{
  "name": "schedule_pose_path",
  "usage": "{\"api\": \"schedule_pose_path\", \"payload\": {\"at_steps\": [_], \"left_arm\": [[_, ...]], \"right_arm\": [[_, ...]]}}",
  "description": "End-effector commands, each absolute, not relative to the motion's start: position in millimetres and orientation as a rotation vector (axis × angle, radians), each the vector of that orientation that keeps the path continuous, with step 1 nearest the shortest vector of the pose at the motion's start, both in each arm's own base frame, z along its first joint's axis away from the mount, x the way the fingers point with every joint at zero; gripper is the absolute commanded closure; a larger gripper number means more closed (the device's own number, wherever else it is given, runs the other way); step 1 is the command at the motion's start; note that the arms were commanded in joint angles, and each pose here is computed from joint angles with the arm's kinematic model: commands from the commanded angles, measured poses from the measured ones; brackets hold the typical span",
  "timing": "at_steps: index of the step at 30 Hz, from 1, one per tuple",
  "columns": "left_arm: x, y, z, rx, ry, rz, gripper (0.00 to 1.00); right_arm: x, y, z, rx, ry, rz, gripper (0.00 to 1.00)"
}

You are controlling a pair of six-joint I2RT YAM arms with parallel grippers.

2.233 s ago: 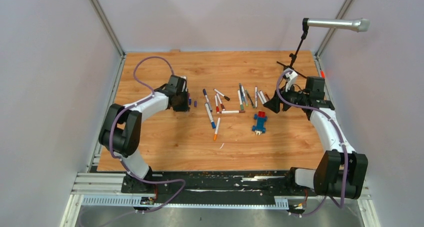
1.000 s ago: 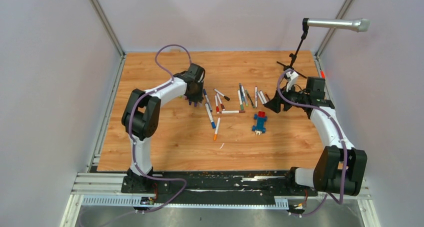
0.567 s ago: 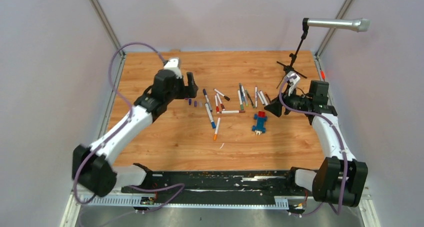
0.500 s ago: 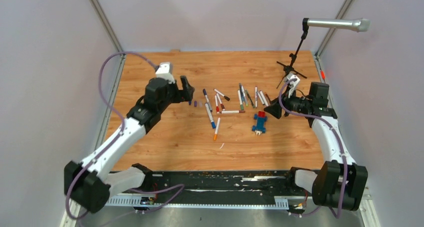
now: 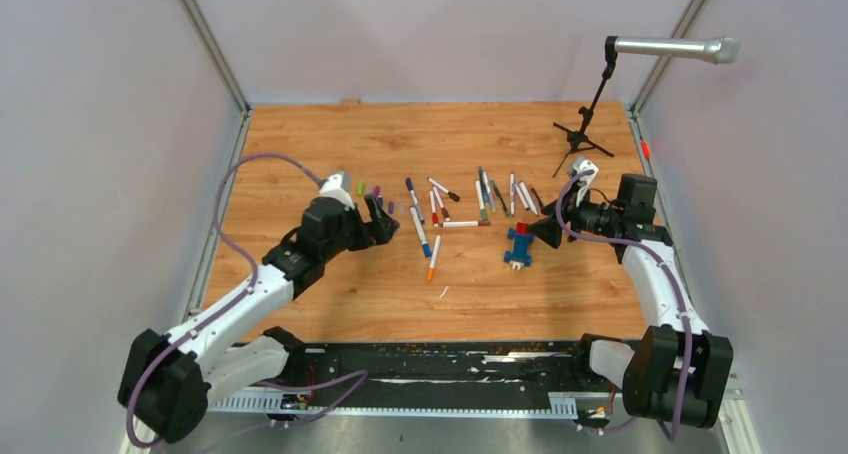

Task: Open the pen caps
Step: Pick up the pen from the center of the board.

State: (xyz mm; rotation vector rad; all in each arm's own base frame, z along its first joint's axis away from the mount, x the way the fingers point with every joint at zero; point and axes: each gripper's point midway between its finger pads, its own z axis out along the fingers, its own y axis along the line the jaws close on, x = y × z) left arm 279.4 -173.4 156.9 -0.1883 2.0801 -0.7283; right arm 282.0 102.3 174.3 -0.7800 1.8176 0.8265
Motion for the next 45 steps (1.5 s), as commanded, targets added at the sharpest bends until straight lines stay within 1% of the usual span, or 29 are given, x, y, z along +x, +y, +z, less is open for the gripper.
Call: {"api": "schedule_pose_path", "payload": {"at_steps": [1, 4, 5, 6, 8, 9, 17, 23, 26, 29, 35, 37, 41, 45], "left_arm": [[275, -202, 149, -0.178, 2.167, -0.578, 0.02], [281, -207, 128, -0.214, 2.298, -0.347, 0.03], [285, -207, 122, -0.218, 2.346, -0.264, 0.05], [289, -208, 116, -0.208, 2.392, -0.194, 0.1], [297, -216, 106, -0.193, 2.465, -0.104, 0.17], [302, -223, 105, -0.182, 2.483, -0.101, 0.21], [324, -267, 78, -0.161, 2.535, -0.179, 0.39], [330, -277, 58, -0.136, 2.575, -0.152, 0.4], [332, -277, 48, -0.12, 2.595, -0.121, 0.42], [332, -278, 40, -0.11, 2.613, -0.104, 0.47], [332, -279, 31, -0.093, 2.637, -0.081, 0.53], [332, -279, 28, -0.087, 2.644, -0.076, 0.56], [331, -278, 22, -0.08, 2.655, -0.063, 0.6], [331, -278, 21, -0.079, 2.653, -0.059, 0.68]], "right_arm": [[290, 99, 183, -0.825, 1.77, 0.787, 0.31], [291, 97, 181, -0.82, 1.779, 0.778, 0.31], [292, 97, 181, -0.819, 1.78, 0.777, 0.31], [292, 97, 180, -0.818, 1.783, 0.777, 0.31], [292, 97, 180, -0.816, 1.784, 0.777, 0.31], [293, 96, 180, -0.815, 1.787, 0.775, 0.31], [294, 96, 182, -0.814, 1.787, 0.769, 0.31], [293, 96, 182, -0.814, 1.789, 0.779, 0.31], [293, 96, 182, -0.814, 1.788, 0.779, 0.31], [293, 97, 183, -0.816, 1.785, 0.78, 0.31], [292, 97, 184, -0.817, 1.782, 0.781, 0.31], [293, 97, 184, -0.817, 1.782, 0.781, 0.31], [292, 97, 185, -0.817, 1.782, 0.782, 0.31], [292, 97, 185, -0.817, 1.782, 0.782, 0.31]]}}
